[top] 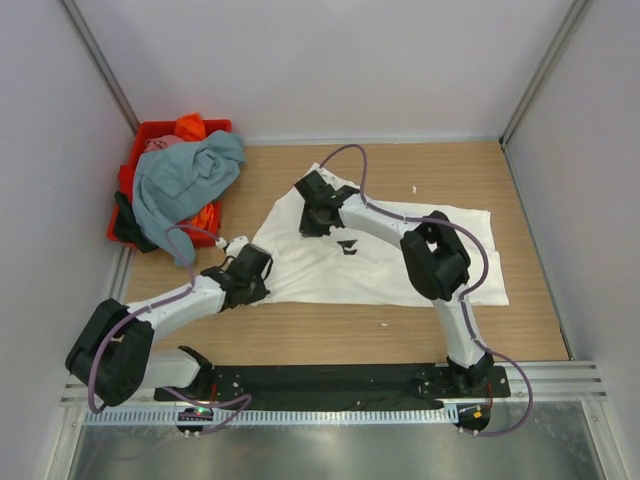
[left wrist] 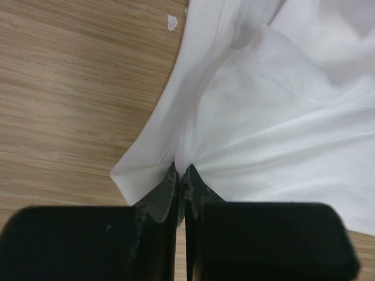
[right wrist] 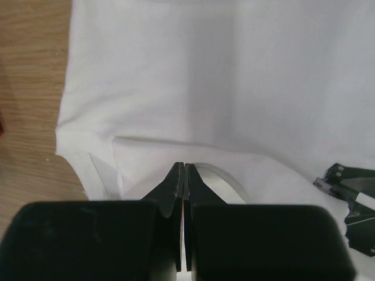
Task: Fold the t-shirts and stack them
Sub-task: Fold the tshirt
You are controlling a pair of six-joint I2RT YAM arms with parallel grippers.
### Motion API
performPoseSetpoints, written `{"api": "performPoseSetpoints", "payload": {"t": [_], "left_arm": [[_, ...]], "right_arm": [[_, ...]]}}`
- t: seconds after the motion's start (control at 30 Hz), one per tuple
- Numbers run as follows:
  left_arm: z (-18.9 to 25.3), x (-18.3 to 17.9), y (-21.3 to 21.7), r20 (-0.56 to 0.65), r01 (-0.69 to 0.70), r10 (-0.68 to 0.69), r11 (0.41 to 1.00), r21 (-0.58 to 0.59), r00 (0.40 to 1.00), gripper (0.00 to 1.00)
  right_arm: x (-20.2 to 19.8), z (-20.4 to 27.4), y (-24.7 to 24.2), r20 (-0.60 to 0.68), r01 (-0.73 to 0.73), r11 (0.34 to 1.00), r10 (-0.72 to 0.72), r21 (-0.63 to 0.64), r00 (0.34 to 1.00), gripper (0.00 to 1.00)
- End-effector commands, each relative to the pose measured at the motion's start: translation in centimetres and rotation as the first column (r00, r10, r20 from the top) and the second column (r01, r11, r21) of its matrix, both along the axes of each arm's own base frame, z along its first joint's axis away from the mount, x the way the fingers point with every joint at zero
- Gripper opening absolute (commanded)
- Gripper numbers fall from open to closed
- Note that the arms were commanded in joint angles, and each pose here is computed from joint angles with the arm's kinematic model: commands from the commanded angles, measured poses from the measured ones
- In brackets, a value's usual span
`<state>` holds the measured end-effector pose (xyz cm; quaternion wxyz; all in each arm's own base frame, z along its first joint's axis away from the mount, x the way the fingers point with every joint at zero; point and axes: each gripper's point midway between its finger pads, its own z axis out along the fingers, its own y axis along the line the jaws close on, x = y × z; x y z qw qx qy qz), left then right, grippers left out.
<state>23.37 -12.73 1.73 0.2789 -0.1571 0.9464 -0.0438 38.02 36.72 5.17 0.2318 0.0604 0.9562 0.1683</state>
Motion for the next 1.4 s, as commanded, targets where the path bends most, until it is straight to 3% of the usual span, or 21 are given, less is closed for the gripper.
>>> {"api": "performPoseSetpoints", "payload": {"t": [0.0, 0.17, 0.23, 0.27, 0.37, 0.47, 0.5, 0.53, 0.6, 0.63, 0.83, 0.97, 1.03, 1.2, 1.37], "left_arm": [[-0.9, -1.9, 0.7, -0.046, -0.004, 0.004, 1.000, 0.000, 0.999, 0.02], [-1.0, -2.3, 0.8, -0.053, -0.012, 0.011, 1.000, -0.004, 0.999, 0.02], [-1.0, -2.4, 0.8, -0.061, -0.012, 0.011, 1.000, -0.003, 0.998, 0.02], [-1.0, -2.3, 0.8, -0.059, -0.013, 0.013, 1.000, -0.005, 0.998, 0.02], [-1.0, -2.5, 0.9, -0.062, -0.016, 0.015, 1.000, -0.004, 0.998, 0.04], [-0.5, -2.6, 0.8, -0.063, -0.016, 0.016, 1.000, -0.007, 0.998, 0.21], [-0.4, -2.9, 1.0, -0.069, -0.023, 0.023, 1.000, -0.002, 0.997, 0.42], [-0.2, -3.0, 1.1, -0.068, -0.023, 0.023, 1.000, 0.001, 0.997, 0.51], [0.9, -3.2, 1.2, -0.049, -0.024, 0.024, 1.000, 0.002, 0.998, 0.64], [1.4, -3.2, 1.2, -0.039, -0.028, 0.028, 1.000, 0.003, 0.999, 0.66], [6.8, -1.4, 2.1, 0.094, -0.040, 0.034, 0.997, 0.064, 0.995, 0.69], [8.9, 0.7, 0.3, 0.143, 0.005, -0.011, 0.999, 0.041, 0.990, 0.60], [8.2, 1.4, -0.9, 0.122, 0.039, -0.043, 0.999, 0.036, 0.992, 0.58], [5.9, 3.1, -4.8, 0.100, 0.118, -0.112, 0.991, -0.058, 0.989, 0.53], [2.0, 3.8, -5.6, 0.024, 0.129, -0.128, 0.991, -0.026, 0.991, 0.52]], "right_arm": [[3.7, 3.3, -0.5, 0.071, 0.052, 0.997, -0.056, 0.065, 0.996, 0.01], [5.9, 2.2, -2.0, 0.046, 0.086, 0.994, -0.090, 0.073, 0.995, 0.01], [6.4, 1.5, -2.1, 0.029, 0.078, 0.994, -0.080, 0.074, 0.996, 0.24], [6.6, 1.2, -2.5, 0.022, 0.083, 0.994, -0.084, 0.066, 0.996, 0.41], [7.4, 1.4, -3.1, 0.022, 0.076, 0.995, -0.078, 0.060, 0.997, 0.59], [7.9, 3.7, -4.0, 0.064, 0.063, 0.997, -0.066, 0.048, 0.996, 0.62], [8.2, 4.4, -4.8, 0.082, 0.078, 0.996, -0.081, 0.036, 0.993, 0.63], [8.5, 6.5, -5.6, 0.124, 0.092, 0.995, -0.096, 0.038, 0.988, 0.64], [8.3, 7.7, -7.6, 0.159, 0.107, 0.994, -0.106, 0.001, 0.982, 0.66], [8.1, 8.4, -8.5, 0.177, 0.117, 0.993, -0.113, -0.014, 0.978, 0.66], [3.5, 12.0, -15.3, 0.285, 0.196, 0.976, -0.161, -0.098, 0.945, 0.73], [-1.7, 8.1, -20.0, 0.204, 0.226, 0.967, -0.200, -0.113, 0.958, 0.74], [-3.2, 8.2, -21.5, 0.191, 0.256, 0.966, -0.242, -0.048, 0.951, 0.74], [-6.2, 3.2, -27.4, 0.068, 0.367, 0.930, -0.365, -0.014, 0.929, 0.73], [-6.7, -0.6, -29.8, -0.041, 0.407, 0.913, -0.406, 0.010, 0.913, 0.73]]}}
